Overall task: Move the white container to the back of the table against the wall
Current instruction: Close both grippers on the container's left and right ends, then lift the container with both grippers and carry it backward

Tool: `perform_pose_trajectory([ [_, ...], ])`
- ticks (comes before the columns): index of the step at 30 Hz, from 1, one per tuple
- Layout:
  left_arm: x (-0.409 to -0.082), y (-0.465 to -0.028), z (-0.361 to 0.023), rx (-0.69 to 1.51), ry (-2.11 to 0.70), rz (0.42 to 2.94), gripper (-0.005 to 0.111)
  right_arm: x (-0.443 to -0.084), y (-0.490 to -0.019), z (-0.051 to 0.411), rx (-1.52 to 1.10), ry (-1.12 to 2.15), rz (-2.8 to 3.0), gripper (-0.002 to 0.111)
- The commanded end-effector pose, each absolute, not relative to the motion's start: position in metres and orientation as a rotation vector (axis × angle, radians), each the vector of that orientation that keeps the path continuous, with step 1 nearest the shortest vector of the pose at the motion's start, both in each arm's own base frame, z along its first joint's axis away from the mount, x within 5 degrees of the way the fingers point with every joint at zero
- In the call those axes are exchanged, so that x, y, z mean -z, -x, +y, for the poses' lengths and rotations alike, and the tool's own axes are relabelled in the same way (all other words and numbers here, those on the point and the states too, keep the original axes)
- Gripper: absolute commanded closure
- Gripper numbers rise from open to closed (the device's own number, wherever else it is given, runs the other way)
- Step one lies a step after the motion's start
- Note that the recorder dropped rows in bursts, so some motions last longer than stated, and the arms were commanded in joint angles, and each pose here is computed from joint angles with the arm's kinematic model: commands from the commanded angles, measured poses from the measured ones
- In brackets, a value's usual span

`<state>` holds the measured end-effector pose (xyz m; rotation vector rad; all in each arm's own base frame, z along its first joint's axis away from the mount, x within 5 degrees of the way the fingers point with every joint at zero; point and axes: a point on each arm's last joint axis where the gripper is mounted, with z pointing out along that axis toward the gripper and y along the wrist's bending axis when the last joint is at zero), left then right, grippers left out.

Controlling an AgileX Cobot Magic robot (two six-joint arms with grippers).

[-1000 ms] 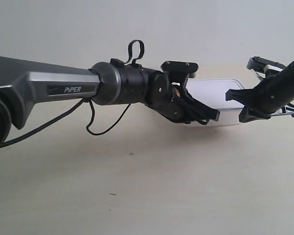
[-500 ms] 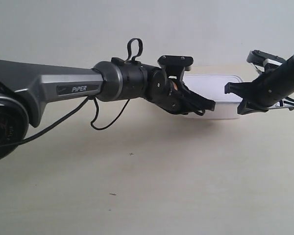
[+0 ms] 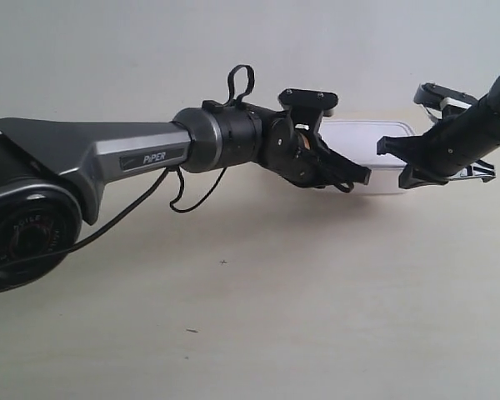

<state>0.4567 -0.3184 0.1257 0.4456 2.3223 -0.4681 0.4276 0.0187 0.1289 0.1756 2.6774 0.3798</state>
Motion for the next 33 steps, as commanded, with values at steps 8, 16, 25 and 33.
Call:
perform_pose_trajectory([
  [8,-0.123,-0.474,-0.315,0.466,-0.416,2.278,0.107,-0.150,-0.445,0.016,-0.366,-0.145,2.593,0.108],
  [16,-0.125,-0.477,-0.315,0.472,-0.407,2.245,0.107,-0.139,-0.445,0.017,-0.372,-0.149,2.624,0.108],
  [25,-0.126,-0.479,-0.315,0.475,-0.405,2.208,0.107,-0.132,-0.453,0.016,-0.364,-0.165,2.611,0.108],
  [33,-0.116,-0.485,-0.316,0.462,-0.411,2.211,0.107,-0.135,-0.463,0.016,-0.370,-0.158,2.591,0.108],
])
